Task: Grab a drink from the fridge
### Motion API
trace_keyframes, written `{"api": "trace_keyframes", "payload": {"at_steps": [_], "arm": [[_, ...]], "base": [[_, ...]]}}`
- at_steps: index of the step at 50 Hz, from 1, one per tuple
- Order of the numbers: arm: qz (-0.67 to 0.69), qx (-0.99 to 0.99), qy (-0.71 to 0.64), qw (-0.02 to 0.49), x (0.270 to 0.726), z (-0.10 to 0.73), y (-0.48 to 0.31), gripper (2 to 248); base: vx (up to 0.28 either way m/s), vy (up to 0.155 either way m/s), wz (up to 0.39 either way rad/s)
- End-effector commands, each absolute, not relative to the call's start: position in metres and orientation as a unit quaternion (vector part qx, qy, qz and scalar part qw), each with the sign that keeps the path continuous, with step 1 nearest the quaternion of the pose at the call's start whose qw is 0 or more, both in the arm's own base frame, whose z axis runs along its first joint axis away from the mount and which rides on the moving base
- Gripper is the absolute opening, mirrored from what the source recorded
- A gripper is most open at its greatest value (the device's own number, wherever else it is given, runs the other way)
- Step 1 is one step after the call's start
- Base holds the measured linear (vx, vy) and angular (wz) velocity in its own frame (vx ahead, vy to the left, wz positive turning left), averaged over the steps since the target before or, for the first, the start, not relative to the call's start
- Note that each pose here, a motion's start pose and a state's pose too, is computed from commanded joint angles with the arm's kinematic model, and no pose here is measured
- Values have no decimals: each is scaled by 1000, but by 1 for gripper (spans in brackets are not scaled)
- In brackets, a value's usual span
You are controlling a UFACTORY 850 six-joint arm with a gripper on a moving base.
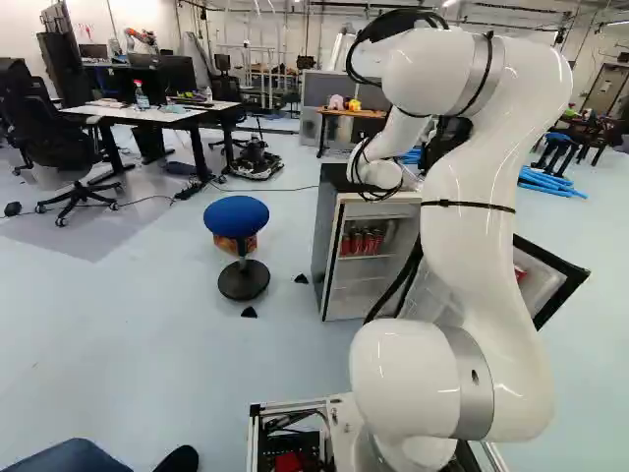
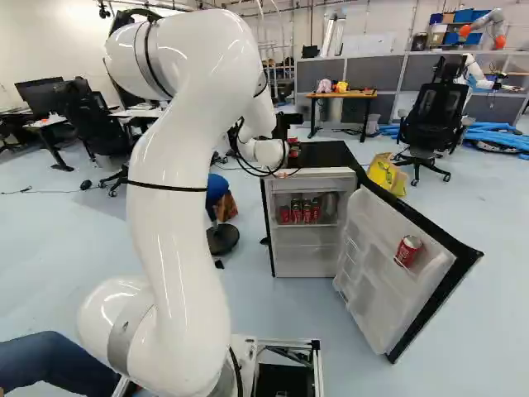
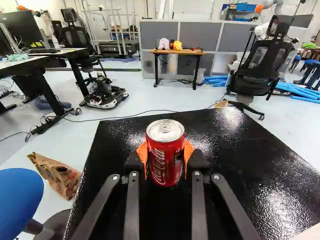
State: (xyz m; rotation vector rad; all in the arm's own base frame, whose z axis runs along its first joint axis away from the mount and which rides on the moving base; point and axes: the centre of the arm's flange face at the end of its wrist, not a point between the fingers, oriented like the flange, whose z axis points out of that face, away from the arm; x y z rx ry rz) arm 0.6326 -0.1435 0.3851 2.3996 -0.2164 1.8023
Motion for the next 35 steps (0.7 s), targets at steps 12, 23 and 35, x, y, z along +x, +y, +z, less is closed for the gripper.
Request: {"api": "trace_keyframes", "payload": {"at_steps": [12,23,35], "arm": [[598,796,-72,66,633,385,-143,107],[597,797,-72,66,629,386,-143,175],[590,801,-74,66,608,389,-140,247]], "base": [[0,0,0],[0,0,0],[0,0,0]]}}
